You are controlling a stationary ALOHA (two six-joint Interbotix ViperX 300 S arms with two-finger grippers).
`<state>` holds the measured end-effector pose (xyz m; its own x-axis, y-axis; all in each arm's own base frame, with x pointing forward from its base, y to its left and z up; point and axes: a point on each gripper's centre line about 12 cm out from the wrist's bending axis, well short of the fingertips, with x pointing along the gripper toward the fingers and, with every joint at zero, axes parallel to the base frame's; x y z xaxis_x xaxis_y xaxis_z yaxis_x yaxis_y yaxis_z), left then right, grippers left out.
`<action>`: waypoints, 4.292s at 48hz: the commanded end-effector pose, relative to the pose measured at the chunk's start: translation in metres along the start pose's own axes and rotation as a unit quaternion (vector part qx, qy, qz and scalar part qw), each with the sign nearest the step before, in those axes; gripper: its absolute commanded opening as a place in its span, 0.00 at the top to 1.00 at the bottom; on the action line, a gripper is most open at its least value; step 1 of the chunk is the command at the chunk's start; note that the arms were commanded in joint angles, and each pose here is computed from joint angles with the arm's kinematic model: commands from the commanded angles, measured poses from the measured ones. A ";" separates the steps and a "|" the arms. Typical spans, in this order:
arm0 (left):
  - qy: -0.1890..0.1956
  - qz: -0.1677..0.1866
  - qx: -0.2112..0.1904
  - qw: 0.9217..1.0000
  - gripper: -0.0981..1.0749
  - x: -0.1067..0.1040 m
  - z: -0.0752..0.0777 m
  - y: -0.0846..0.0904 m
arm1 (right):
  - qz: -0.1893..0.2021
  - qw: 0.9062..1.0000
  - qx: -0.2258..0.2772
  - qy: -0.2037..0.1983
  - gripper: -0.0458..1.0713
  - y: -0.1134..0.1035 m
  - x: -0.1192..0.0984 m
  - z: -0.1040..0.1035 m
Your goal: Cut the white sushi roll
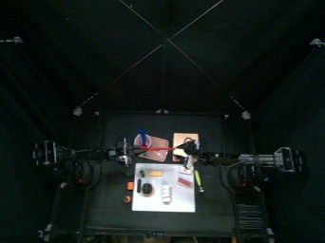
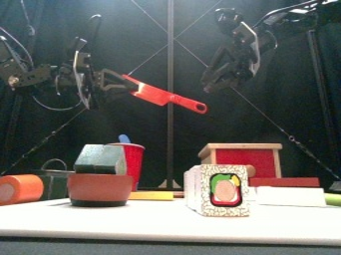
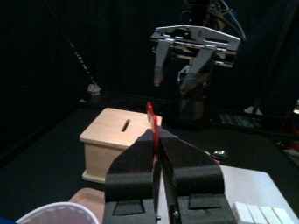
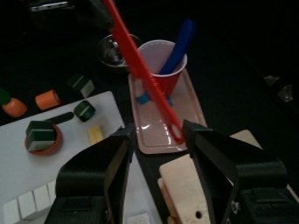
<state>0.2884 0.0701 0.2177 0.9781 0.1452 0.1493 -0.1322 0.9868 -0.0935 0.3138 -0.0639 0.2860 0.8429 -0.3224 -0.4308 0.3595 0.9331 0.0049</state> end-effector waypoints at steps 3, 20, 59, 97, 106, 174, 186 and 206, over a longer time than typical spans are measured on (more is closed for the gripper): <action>-0.024 -0.023 0.001 0.999 0.64 0.005 0.013 -0.013 | 0.004 1.000 0.003 -0.031 0.22 -0.003 -0.001 0.021; -0.038 -0.033 0.001 0.999 0.64 0.004 0.021 -0.019 | 0.058 0.997 0.016 -0.041 0.22 0.006 0.012 0.016; -0.039 -0.032 0.001 0.999 0.64 0.004 0.022 -0.019 | 0.069 0.997 0.007 -0.029 0.56 0.011 0.015 0.004; 0.030 -0.035 0.011 0.999 0.36 0.001 0.007 -0.021 | 0.085 0.996 0.029 0.007 0.78 0.024 -0.010 -0.031; 0.065 -0.040 0.018 0.997 0.21 0.001 0.008 -0.028 | 0.069 0.997 0.040 0.016 0.78 0.026 -0.023 -0.031; 0.235 -0.101 0.042 0.966 0.18 0.033 -0.018 -0.086 | 0.150 0.987 0.035 0.053 0.78 0.085 -0.043 -0.041; 0.232 -0.107 0.044 0.966 0.27 0.047 -0.022 -0.091 | 0.151 0.986 0.034 0.060 0.78 0.087 -0.041 -0.046; 0.250 -0.109 0.042 0.961 0.50 0.046 -0.036 -0.093 | 0.147 0.986 0.029 0.072 0.78 0.089 -0.035 -0.052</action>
<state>0.3455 -0.0155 0.1923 0.9280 -0.0912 -0.3614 0.0874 0.9958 -0.0268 0.2884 0.0357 0.2414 0.8301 -0.0204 -0.5572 0.1445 0.9731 0.1796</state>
